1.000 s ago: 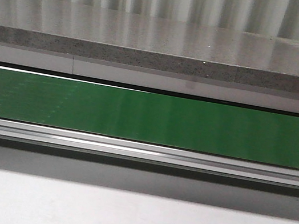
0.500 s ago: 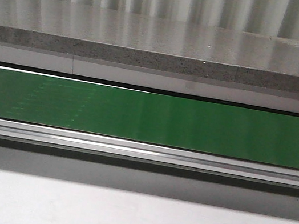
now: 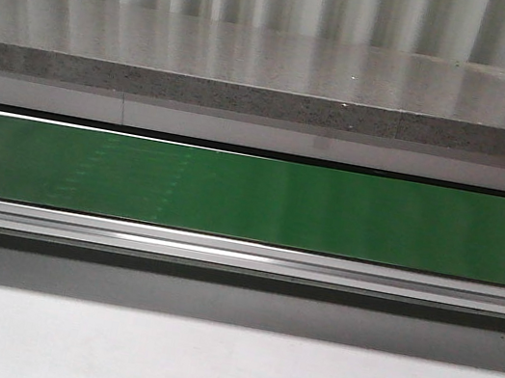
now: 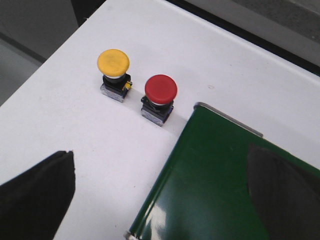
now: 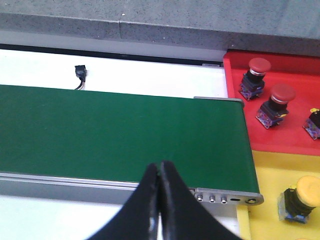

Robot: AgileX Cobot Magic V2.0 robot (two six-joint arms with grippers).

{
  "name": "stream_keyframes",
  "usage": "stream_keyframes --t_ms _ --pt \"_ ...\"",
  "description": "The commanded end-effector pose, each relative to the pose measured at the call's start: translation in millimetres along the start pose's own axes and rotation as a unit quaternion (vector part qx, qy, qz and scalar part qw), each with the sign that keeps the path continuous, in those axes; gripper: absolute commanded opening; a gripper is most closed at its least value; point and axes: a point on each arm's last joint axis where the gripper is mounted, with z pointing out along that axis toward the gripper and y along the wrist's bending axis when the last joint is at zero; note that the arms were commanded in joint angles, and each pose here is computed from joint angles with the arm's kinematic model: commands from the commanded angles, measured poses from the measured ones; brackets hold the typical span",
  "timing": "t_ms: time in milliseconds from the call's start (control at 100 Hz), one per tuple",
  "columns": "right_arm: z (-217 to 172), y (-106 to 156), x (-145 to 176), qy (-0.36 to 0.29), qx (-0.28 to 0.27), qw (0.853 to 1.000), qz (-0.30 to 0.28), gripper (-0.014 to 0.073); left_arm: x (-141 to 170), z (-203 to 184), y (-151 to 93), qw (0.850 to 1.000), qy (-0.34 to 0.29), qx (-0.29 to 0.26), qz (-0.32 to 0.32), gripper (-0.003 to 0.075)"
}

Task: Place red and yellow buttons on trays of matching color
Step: 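Lower the left gripper and grasp a red push button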

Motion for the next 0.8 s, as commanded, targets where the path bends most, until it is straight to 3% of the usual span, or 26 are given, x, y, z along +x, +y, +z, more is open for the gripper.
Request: stream_keyframes --t_ms 0,350,790 --pt "-3 0 -13 -0.043 0.002 0.999 -0.004 -0.0067 -25 6 -5 0.999 -0.037 0.018 -0.022 0.0658" --pt "-3 0 -13 -0.043 0.002 0.999 -0.004 -0.0067 -43 74 -20 1.0 0.008 -0.003 -0.021 0.0658" --pt "-3 0 -13 -0.043 0.002 0.999 -0.004 -0.0067 -43 138 -31 0.999 0.048 -0.018 -0.014 0.0658"
